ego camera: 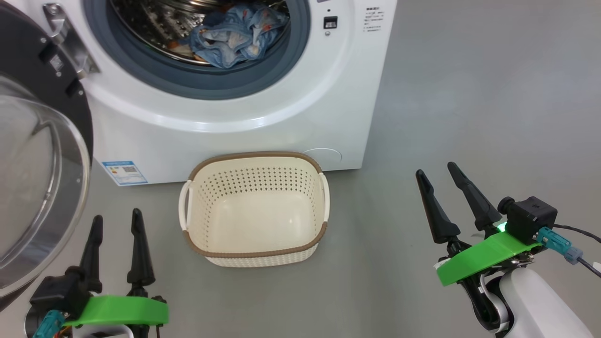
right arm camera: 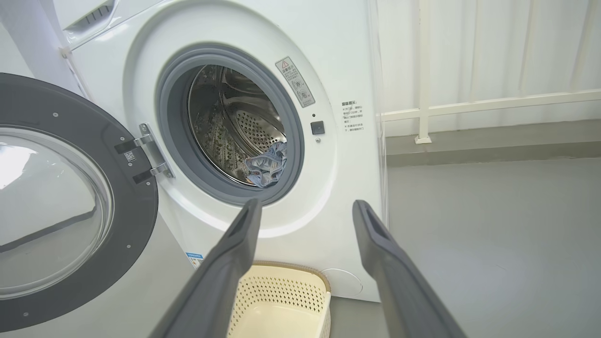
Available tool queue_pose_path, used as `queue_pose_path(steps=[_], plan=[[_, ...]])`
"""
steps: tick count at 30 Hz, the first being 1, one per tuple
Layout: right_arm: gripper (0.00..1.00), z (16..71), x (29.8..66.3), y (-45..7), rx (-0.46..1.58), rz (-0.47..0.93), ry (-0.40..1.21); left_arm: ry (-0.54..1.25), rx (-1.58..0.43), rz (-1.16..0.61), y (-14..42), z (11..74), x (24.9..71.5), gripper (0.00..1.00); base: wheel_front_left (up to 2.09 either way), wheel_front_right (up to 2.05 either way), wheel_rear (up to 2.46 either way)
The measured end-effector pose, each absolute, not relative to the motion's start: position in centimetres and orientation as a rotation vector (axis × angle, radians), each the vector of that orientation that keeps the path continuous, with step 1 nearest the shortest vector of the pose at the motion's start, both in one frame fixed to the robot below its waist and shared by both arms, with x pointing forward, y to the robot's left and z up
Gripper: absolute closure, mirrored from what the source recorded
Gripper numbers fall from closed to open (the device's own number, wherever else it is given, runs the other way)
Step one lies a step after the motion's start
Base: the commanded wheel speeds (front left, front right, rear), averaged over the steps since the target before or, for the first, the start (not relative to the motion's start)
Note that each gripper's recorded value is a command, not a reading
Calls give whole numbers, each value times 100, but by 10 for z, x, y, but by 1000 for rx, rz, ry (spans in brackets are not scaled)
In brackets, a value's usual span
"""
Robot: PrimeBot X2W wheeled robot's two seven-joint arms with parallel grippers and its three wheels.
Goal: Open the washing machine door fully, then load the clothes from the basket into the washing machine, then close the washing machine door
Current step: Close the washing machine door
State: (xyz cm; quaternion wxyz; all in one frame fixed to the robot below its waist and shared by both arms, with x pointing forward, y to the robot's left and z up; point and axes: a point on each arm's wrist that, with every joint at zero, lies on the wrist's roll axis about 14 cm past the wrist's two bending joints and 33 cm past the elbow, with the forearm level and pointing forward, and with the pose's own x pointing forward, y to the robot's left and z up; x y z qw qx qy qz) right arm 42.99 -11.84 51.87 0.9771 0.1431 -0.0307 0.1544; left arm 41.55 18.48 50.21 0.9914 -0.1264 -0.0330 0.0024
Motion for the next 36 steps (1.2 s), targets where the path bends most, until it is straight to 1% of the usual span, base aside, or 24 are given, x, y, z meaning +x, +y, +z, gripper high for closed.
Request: queue_pose_path(steps=[16, 24, 36], plan=[[0, 521, 438, -82, 295, 411, -57, -85, -237, 109, 220, 507, 393, 0, 0, 0, 0], [0, 519, 440, -47, 306, 503, -39, -73, -222, 197, 247, 502, 369, 0, 0, 0, 0], [0, 517, 441, 2, 305, 637, -16, -102, -203, 334, 286, 509, 333, 0, 0, 0, 0]])
